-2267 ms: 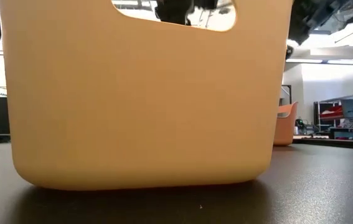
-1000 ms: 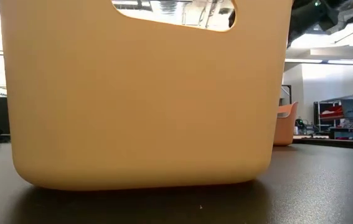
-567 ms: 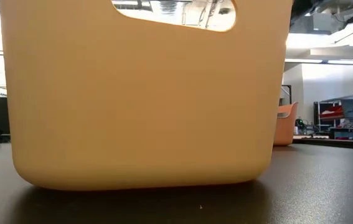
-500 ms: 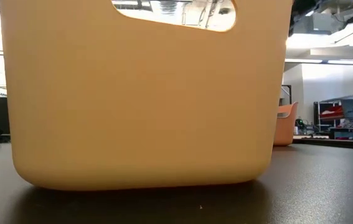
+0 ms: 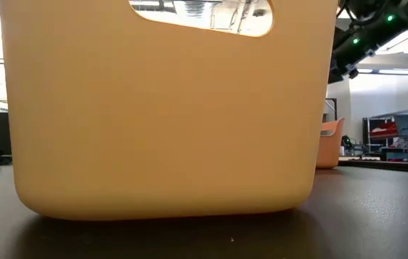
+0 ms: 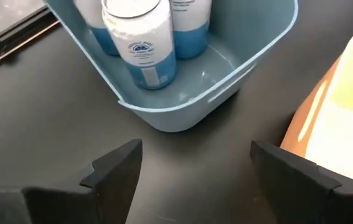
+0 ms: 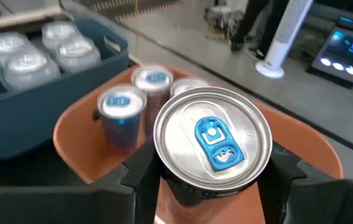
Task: Sort soda cans
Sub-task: Put the blue soda can into the orange bin, then adjust the orange bin on the table
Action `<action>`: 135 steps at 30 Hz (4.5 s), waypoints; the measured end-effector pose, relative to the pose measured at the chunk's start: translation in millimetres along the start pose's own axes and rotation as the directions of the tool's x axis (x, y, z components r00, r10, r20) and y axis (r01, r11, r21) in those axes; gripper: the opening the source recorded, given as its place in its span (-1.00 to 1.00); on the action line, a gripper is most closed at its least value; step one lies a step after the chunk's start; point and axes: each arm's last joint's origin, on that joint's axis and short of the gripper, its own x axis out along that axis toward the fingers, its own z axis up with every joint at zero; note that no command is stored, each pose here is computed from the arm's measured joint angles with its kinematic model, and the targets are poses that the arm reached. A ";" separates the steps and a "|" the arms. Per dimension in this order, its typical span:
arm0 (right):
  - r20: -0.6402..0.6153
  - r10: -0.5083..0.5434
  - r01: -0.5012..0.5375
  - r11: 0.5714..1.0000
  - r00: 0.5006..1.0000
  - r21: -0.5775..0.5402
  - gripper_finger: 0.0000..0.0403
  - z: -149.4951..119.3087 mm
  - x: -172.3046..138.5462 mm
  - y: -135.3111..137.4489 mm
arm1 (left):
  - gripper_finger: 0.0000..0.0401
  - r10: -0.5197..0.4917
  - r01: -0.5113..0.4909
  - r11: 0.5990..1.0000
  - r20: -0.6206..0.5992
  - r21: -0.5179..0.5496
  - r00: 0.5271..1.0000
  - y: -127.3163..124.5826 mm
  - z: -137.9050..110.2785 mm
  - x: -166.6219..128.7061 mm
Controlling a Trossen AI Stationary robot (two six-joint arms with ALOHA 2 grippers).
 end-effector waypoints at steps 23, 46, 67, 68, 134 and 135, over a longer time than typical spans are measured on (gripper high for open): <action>-0.085 0.147 -0.152 0.986 0.986 -0.067 0.02 -25.5 99.6 9.1 | 0.47 0.027 -0.023 0.991 0.023 -0.132 0.999 -1.0 -2.1 0.4; 0.002 0.113 -0.113 0.994 0.994 -0.004 0.58 -2.8 63.6 -1.9 | 0.47 0.080 -0.067 0.988 0.093 -0.137 0.992 1.6 1.3 1.8; -0.307 -0.528 0.545 0.837 0.792 -0.035 -0.17 -40.7 28.2 -34.3 | 0.47 0.179 -0.167 0.978 0.085 -0.127 0.980 16.7 17.8 18.4; -0.309 -0.524 0.540 0.841 0.793 -0.042 -0.24 -41.4 28.6 -33.0 | 0.47 0.179 -0.168 0.978 0.085 -0.124 0.980 16.7 17.8 18.4; -0.362 0.348 -0.237 0.918 0.865 0.318 -1.00 -54.3 -62.6 64.1 | 0.47 0.206 -0.205 0.979 0.096 -0.017 0.974 19.9 21.1 21.3; -0.350 0.365 -0.259 0.913 0.863 0.315 -1.00 -53.9 -62.0 69.3 | 0.47 0.203 -0.202 0.979 0.096 -0.014 0.975 19.4 20.6 20.8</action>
